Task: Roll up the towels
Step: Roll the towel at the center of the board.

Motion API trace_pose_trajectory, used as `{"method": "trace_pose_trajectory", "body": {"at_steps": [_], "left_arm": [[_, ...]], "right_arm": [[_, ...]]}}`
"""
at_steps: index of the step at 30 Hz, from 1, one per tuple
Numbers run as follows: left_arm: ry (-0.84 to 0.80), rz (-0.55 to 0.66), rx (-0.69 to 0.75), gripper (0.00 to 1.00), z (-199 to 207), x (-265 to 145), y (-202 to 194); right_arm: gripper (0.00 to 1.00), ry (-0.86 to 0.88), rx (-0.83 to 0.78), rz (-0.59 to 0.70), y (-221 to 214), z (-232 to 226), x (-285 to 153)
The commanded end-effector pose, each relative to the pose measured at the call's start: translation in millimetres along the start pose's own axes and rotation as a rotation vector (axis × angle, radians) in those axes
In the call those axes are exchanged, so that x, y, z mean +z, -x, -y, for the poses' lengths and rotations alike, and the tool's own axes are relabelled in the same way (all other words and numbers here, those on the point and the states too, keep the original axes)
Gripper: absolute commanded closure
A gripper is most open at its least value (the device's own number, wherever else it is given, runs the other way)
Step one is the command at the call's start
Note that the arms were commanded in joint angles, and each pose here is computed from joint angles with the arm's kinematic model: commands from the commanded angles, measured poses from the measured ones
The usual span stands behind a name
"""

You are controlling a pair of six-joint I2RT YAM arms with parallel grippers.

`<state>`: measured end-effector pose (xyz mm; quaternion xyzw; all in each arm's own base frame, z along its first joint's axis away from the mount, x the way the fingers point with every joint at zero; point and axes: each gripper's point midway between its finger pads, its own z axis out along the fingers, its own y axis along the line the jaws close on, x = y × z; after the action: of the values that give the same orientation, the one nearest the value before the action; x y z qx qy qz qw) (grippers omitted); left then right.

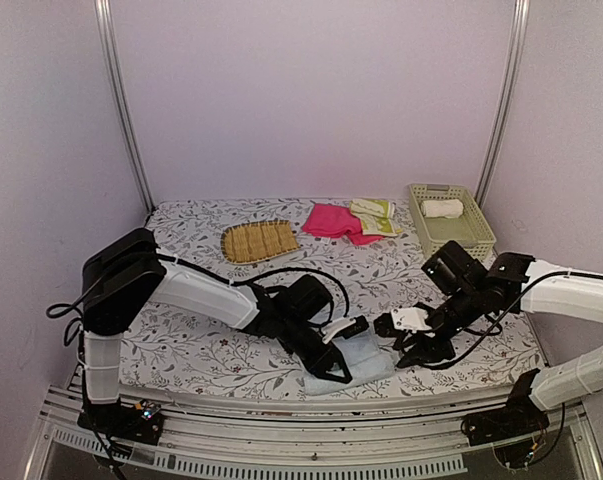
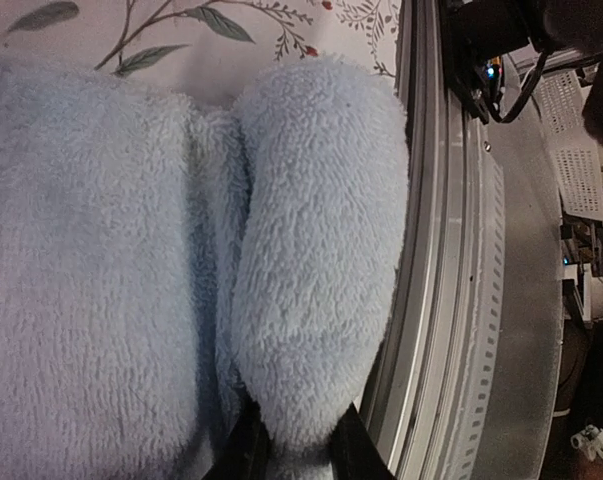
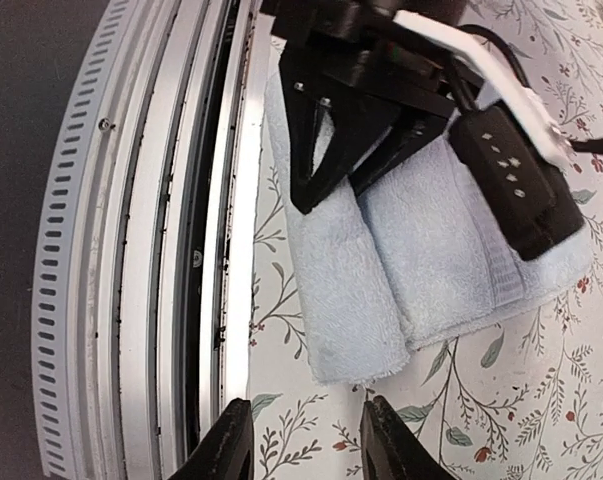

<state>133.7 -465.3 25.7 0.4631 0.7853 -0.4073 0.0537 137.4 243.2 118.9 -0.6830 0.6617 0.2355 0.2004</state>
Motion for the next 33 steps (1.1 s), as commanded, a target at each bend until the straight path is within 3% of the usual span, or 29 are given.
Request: {"method": "trace_pose_trajectory", "body": {"at_steps": [1,7,13,17,22,27,33], "left_arm": [[-0.044,-0.087,-0.150,0.96,-14.3,14.4,-27.5],[-0.041,-0.091,-0.184,0.95,-22.9,15.4,-29.0],[-0.038,-0.100,-0.197,0.94,-26.1,16.1,-30.6],[-0.040,-0.099,-0.201,0.92,-28.0,15.0,-29.3],[0.004,-0.060,-0.137,0.77,-26.7,1.2,-20.8],[0.123,0.096,-0.046,0.64,-17.3,-43.5,-6.7],[0.258,0.267,-0.008,0.60,-6.8,-89.7,-21.4]], "right_arm": [[0.59,-0.119,-0.124,-0.065,3.8,11.3,26.0],[0.53,-0.135,-0.197,-0.141,2.5,12.4,70.5],[0.53,-0.113,-0.246,-0.213,-12.9,7.0,108.8],[0.64,-0.119,-0.253,-0.269,-26.4,9.7,120.7],[0.86,-0.035,-0.241,-0.307,-40.0,-3.8,126.2],[0.90,0.132,-0.163,-0.301,-38.1,-31.8,119.1],[0.91,0.318,0.021,-0.276,-29.8,-38.1,106.2]]}}
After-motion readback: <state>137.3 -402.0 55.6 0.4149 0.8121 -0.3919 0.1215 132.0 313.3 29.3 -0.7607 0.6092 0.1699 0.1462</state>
